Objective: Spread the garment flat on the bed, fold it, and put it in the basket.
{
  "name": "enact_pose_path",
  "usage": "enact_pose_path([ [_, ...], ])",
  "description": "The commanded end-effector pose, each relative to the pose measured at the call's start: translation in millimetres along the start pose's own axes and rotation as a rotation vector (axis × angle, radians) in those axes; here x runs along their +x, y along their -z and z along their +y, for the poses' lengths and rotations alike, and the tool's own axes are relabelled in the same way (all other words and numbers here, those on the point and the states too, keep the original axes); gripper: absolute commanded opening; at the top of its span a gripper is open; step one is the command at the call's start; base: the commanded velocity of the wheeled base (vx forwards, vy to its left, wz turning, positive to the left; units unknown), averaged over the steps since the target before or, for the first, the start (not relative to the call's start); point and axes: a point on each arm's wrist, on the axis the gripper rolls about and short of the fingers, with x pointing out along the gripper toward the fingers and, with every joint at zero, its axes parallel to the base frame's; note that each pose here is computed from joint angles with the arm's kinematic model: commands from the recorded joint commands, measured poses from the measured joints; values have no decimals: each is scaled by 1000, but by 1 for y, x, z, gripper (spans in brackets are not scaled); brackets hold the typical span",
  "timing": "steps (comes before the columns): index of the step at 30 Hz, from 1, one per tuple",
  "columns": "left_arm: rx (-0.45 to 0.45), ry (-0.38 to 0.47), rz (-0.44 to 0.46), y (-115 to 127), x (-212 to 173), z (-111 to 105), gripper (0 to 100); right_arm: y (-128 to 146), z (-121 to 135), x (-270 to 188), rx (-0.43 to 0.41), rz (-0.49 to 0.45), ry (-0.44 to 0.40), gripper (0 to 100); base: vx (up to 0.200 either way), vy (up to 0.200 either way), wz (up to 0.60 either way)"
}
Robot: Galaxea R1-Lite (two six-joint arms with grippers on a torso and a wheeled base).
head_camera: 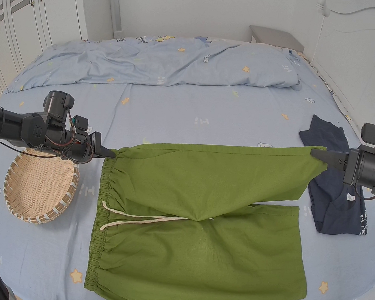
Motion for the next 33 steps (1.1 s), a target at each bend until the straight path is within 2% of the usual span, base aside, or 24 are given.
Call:
enact_pose_path([
  [1,3,-2,-11,0,1,1,0,-1,-15,11,19,9,38,0,0,0,0],
  [14,10,-55,-84,-6,-2,14,0,-12,-50,59,46,36,78,0,0,0,0],
  [26,41,-109,-174,-13,7,19,0,-16,-98,127,57,41,103,0,0,0,0],
  [33,48,-111,-186,-14,15,25,0,-20,-133,154,58,17,165,0,0,0,0],
])
